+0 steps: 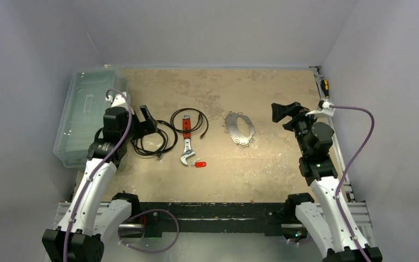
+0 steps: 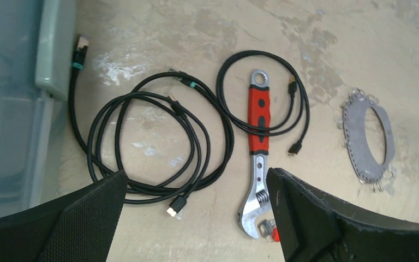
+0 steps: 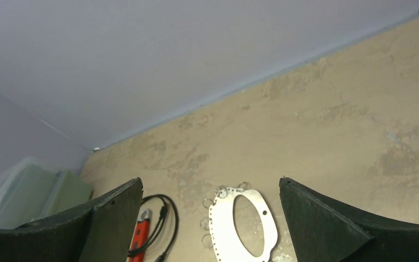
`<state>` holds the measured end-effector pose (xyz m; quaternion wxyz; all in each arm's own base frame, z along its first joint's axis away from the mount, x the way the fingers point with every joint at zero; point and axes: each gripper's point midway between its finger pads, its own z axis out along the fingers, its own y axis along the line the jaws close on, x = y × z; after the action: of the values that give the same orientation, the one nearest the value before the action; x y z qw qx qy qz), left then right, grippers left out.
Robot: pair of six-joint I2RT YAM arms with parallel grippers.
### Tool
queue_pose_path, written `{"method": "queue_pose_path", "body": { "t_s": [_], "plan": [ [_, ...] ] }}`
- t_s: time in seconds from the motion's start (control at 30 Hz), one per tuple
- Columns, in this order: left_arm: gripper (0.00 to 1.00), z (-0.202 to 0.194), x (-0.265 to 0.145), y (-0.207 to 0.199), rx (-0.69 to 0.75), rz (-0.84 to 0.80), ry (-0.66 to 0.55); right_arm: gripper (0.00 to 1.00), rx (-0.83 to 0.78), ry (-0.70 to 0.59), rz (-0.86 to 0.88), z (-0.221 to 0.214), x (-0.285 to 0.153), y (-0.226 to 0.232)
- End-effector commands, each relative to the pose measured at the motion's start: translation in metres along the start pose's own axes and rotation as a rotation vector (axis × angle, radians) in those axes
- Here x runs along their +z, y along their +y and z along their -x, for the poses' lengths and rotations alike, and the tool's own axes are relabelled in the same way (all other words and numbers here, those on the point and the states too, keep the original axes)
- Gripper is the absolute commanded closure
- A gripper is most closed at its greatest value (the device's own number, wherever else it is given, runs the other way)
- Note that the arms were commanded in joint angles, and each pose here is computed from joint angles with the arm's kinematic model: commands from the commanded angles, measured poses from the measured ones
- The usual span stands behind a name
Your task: Put the keys on the keyring
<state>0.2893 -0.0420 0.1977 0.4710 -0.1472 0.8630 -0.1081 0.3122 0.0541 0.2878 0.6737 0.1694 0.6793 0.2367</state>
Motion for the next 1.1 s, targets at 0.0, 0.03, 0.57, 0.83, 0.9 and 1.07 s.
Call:
{"method": "queue_pose_path", "body": {
  "t_s": [0.0,0.03,0.57,0.83,0.9,1.07],
  "plan": [
    [0.01,0.002,-0.015,-0.035,0.075,-0.204,-0.021,0.01,-0.035,0.039,-0.043,0.002,-0.008,-0.003],
    [0.01,0.000,-0.017,-0.041,0.083,-0.244,-0.023,0.01,-0.041,0.062,-0.051,-0.002,-0.010,-0.005],
    [0.01,-0.070,-0.015,-0.097,0.238,-0.393,0.195,0.01,-0.096,0.390,0.120,-0.034,-0.040,0.034],
    [0.09,-0.110,-0.017,-0.115,0.343,-0.395,0.298,0.01,-0.098,0.563,0.006,-0.084,-0.048,0.030],
    [0.10,-0.116,-0.018,-0.117,0.367,-0.396,0.313,0.02,-0.101,0.599,0.023,-0.102,-0.048,0.036],
    [0.12,-0.118,-0.023,-0.122,0.512,-0.390,0.322,0.08,-0.163,0.645,-0.012,-0.132,-0.040,0.041]
  ]
}}
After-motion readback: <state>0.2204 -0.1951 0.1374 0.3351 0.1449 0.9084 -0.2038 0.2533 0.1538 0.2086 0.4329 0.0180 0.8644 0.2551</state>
